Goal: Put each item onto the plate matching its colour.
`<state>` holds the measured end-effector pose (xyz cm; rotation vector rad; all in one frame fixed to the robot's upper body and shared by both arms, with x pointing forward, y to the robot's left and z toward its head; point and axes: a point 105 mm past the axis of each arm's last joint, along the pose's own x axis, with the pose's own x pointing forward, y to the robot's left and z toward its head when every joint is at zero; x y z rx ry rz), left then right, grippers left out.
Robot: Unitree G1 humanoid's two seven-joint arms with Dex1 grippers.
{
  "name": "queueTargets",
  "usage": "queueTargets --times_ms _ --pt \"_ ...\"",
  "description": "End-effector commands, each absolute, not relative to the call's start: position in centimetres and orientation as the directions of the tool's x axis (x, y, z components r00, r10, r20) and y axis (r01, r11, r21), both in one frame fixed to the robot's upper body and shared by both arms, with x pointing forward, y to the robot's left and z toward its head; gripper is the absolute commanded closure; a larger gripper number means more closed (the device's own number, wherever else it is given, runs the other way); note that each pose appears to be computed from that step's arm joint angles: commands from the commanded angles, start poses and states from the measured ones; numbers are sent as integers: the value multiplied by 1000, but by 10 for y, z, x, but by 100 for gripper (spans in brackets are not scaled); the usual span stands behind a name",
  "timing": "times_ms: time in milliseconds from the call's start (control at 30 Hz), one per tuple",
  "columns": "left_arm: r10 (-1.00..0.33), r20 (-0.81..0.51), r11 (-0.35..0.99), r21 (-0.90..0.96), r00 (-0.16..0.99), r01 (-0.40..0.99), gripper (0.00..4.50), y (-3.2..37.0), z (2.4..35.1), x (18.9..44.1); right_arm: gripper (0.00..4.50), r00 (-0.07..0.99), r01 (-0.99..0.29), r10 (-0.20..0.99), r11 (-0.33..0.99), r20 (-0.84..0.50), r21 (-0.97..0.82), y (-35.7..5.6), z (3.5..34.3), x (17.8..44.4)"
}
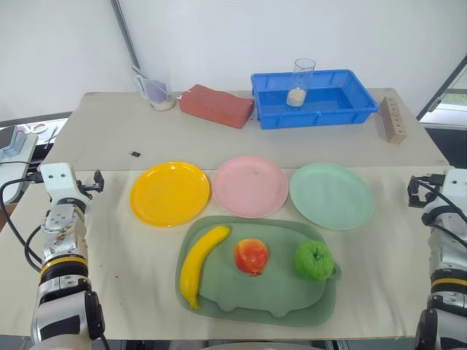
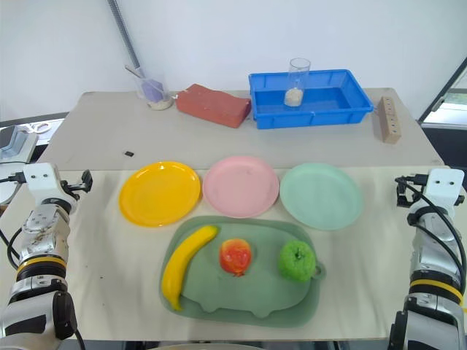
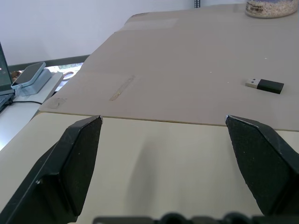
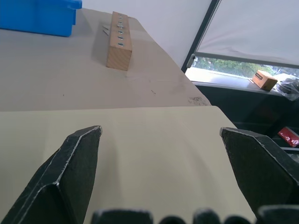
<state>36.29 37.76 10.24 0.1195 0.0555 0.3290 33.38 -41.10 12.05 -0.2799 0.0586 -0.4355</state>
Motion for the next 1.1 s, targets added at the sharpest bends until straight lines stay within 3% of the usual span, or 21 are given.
queueTargets --times_ms 33,100,167,233,367,500,600,700,833,1100 --pt "298 48 945 126 953 -301 0 377 128 365 2 905 422 -421 864 66 -274 -412 138 335" --pt "191 106 974 103 976 -202 0 365 149 367 2 916 398 -395 868 74 -296 -409 144 338" --pt "-28 126 989 144 992 10 0 335 169 367 2 946 323 -310 887 93 -329 -396 160 348" --pt "-251 96 954 195 963 229 0 302 182 359 2 981 190 -162 910 106 -369 -372 182 360" --pt "-480 20 855 237 877 462 0 257 194 341 2 992 -50 95 909 88 -414 -329 206 371" --pt "-684 -105 693 218 722 687 0 200 185 313 2 882 -422 470 821 36 -385 -254 223 363" --pt "-744 -188 617 176 642 767 0 179 170 293 2 757 -617 652 699 -31 -362 -214 223 345" --pt "-787 -265 557 83 557 827 0 160 149 264 2 559 -804 822 506 -108 -312 -169 224 311" --pt "-809 -351 500 9 471 866 0 148 126 234 2 380 -905 909 327 -172 -272 -135 227 280" --pt "-771 -448 500 15 453 866 0 134 99 233 2 151 -974 948 94 -279 -207 -102 220 239"
